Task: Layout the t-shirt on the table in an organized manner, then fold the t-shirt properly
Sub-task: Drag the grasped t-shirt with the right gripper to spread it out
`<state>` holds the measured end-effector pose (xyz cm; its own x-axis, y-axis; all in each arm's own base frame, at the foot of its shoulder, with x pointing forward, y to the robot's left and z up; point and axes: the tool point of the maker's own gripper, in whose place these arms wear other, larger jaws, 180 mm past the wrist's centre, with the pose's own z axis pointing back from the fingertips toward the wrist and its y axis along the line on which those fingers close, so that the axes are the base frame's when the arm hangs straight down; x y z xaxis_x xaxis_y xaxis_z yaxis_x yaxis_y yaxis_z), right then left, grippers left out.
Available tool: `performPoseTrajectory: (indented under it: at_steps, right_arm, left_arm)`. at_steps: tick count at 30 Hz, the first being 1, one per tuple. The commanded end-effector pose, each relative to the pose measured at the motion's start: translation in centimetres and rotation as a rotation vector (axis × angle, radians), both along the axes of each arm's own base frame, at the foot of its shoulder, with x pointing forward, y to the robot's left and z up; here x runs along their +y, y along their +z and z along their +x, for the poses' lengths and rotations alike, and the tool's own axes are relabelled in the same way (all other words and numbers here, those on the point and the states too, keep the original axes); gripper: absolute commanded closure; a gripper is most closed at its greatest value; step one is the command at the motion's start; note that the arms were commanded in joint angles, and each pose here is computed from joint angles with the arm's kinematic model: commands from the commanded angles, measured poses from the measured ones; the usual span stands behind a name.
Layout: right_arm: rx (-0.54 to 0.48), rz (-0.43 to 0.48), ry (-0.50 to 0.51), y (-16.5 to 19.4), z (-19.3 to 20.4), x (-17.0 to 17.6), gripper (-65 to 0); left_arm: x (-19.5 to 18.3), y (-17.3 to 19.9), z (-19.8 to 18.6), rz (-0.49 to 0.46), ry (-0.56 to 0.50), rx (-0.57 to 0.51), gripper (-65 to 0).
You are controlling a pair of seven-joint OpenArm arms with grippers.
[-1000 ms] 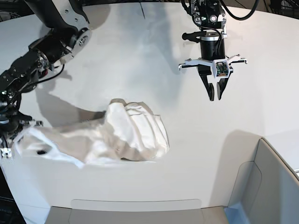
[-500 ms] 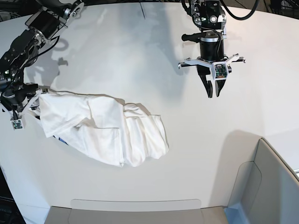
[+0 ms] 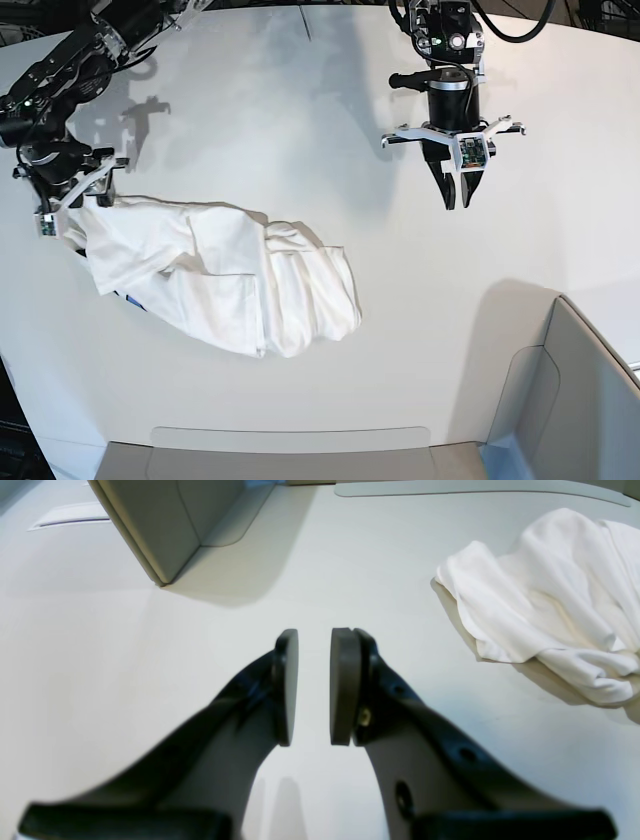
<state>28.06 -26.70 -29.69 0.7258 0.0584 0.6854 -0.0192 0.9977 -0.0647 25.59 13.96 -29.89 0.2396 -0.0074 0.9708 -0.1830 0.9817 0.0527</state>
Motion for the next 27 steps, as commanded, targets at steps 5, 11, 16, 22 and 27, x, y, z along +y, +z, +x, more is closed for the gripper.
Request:
performPoseTrajectory:
  at_steps: [5, 11, 16, 22, 27]
  right_arm:
    - [0.006, -0.156, 0.037, 2.6, 3.1, -2.1, -30.3]
    - [0.145, -0.218, 0.079, 0.6, 4.7, -4.0, -30.3]
    - [0.182, -0.176, 0.081, -0.8, 5.7, -4.8, -30.3]
    - [0.171, -0.126, 0.155, -2.8, 7.7, -2.8, -30.3]
    - [0.156, -0.078, 0.165, -3.9, 9.0, -1.8, -30.3]
  left_arm:
    - [0.0, 1.2, 0.2, 0.005, 0.003, -0.044, -12.8]
    - [0.0, 1.2, 0.2, 0.005, 0.003, -0.044, -12.8]
    - [0.0, 1.2, 0.2, 0.005, 0.003, -0.042, -12.8]
    - [0.0, 1.2, 0.2, 0.005, 0.003, -0.042, -12.8]
    - [0.0, 1.2, 0.2, 0.005, 0.003, -0.042, -12.8]
